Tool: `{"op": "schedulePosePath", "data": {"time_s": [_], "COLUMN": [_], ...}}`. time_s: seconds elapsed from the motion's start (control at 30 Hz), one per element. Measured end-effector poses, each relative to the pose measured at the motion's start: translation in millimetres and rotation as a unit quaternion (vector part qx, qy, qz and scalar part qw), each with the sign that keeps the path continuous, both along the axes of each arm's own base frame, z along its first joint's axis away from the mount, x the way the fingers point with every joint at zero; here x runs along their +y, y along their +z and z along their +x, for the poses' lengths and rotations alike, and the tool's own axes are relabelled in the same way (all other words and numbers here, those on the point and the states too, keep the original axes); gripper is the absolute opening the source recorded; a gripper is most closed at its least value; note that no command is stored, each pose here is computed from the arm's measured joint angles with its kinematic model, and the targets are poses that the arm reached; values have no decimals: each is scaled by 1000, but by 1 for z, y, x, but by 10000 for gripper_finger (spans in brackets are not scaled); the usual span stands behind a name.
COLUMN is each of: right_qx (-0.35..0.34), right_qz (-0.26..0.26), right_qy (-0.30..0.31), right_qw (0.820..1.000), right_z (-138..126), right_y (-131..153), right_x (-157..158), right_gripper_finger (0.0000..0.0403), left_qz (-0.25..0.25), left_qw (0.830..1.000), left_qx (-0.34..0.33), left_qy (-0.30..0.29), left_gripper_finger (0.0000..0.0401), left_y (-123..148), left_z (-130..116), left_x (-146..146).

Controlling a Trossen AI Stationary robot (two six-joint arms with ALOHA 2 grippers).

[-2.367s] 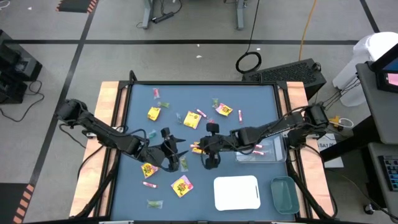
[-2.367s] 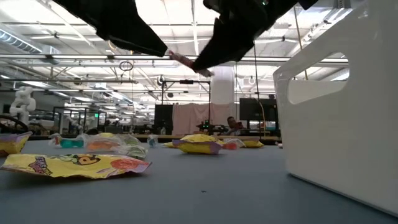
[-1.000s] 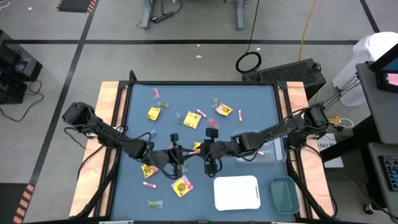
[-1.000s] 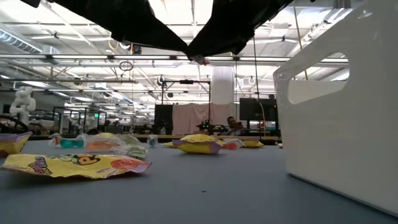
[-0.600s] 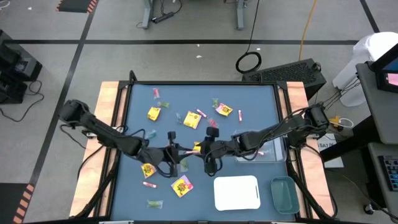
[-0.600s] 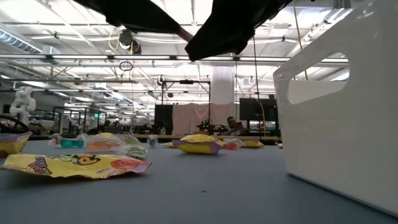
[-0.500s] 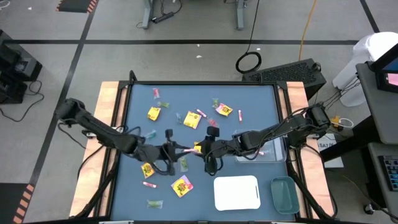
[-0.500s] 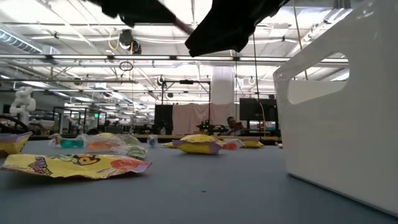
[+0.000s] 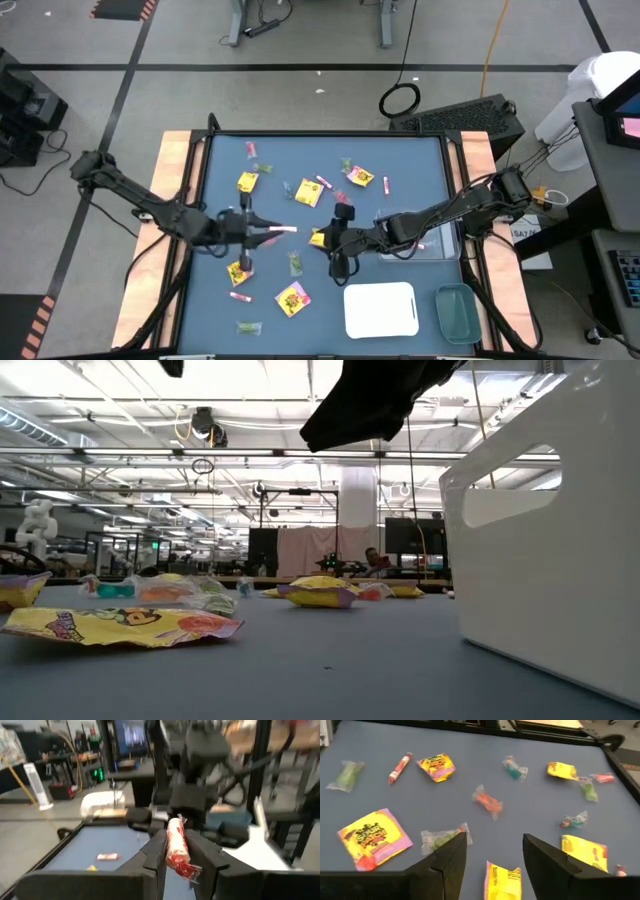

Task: Sort candy
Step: Put the transparent candy roll into the transparent bin

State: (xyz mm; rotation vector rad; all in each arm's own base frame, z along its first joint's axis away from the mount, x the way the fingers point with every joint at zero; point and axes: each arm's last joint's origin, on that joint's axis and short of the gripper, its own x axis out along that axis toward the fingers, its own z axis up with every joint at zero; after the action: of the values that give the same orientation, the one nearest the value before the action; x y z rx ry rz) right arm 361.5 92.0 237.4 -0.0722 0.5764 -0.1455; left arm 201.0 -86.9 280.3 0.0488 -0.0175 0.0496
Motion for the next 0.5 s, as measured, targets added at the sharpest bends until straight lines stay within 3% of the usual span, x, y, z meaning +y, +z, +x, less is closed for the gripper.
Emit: {"op": "schedulePosePath", "data": {"time_s": [0.2, 0.5], "right_qx": [-4, -6], "right_qz": [-10, -10], "right_qy": [-18, -17], "right_qw": [1000, 1000], "right_z": [0, 0], "right_y": [0, 1], "right_x": [-2, -2], "right_gripper_finger": [183, 183], "left_qz": [-37, 14], "left_qw": [993, 994], "left_qx": [-113, -104], "left_qy": [-3, 7], "left_gripper_finger": [70, 70], "left_y": [-9, -15], "left_z": [-15, -16], "left_x": [5, 7]}}
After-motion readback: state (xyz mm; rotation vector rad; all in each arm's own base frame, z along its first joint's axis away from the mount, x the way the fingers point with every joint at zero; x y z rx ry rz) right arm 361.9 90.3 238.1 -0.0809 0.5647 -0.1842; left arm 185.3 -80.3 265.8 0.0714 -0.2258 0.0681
